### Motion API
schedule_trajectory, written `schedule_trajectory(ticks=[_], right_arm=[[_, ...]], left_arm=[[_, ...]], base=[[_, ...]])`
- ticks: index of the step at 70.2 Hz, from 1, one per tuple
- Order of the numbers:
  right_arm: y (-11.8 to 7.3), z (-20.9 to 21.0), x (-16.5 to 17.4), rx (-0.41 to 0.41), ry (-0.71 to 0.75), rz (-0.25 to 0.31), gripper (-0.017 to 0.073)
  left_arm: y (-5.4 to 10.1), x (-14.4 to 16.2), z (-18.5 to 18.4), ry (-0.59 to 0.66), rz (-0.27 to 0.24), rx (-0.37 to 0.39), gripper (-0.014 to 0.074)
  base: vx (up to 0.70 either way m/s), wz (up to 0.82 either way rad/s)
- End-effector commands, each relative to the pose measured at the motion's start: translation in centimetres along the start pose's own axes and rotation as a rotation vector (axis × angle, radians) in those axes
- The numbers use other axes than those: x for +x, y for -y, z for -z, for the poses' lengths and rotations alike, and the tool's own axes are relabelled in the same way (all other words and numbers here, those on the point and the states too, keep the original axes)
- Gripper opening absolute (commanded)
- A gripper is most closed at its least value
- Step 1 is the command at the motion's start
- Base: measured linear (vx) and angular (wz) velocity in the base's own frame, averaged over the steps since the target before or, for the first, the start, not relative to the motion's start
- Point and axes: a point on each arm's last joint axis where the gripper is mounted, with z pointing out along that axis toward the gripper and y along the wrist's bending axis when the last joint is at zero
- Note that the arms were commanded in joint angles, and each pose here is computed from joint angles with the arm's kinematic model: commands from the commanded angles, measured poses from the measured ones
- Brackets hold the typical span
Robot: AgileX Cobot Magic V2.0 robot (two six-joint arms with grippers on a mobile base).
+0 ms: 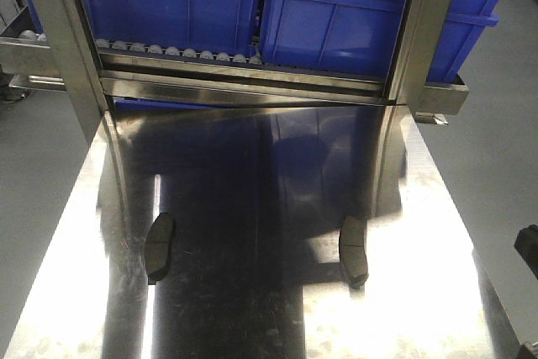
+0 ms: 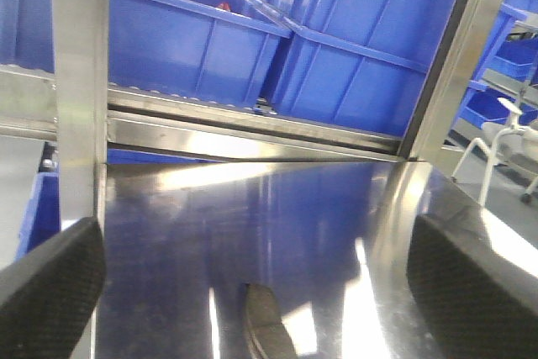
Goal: Move and align brake pads A on conveyor
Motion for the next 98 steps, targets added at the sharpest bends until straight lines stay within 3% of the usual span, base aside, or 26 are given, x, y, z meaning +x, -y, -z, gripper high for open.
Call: schedule_trajectory(ticks=[1,13,33,41,60,74,98], right_arm=[[0.2,0.1,-1.5,0.014,0.091,0.008,-0.0006],[0.2,0.1,-1.5,0.014,0.091,0.008,-0.0006],[0.2,0.1,-1.5,0.014,0.091,0.008,-0.0006],[0.2,0.1,-1.5,0.014,0.091,0.008,-0.0006],[0.2,0.1,-1.5,0.014,0.091,0.008,-0.0006],[0.2,0.1,-1.5,0.014,0.091,0.008,-0.0006],[0.2,0.1,-1.5,0.014,0.091,0.008,-0.0006]], left_arm=[[0.8,-1.2,-0.9,0.023,0.023,0.047,0.0666],[1.5,-1.3,-5.7,-0.221,0.022,-0.010,0.0650],[2.9,-1.7,-16.3,-0.643,-0.127,-0.124,0.0638],[3.6,-1.1,-20.4,-0.789,-0.094,-0.158,0.0631],[4.7,2.3,-28.0,-1.091,-0.093,-0.170,0.0626],[5.0,4.9,-31.5,-1.205,-0.084,-0.171,0.0615],[4.8,6.5,-32.2,-1.237,-0.089,-0.180,0.0593]], base=[[0.00,0.00],[0.00,0.00],[0.00,0.00],[0.00,0.00],[0.00,0.00],[0.00,0.00],[0.00,0.00]])
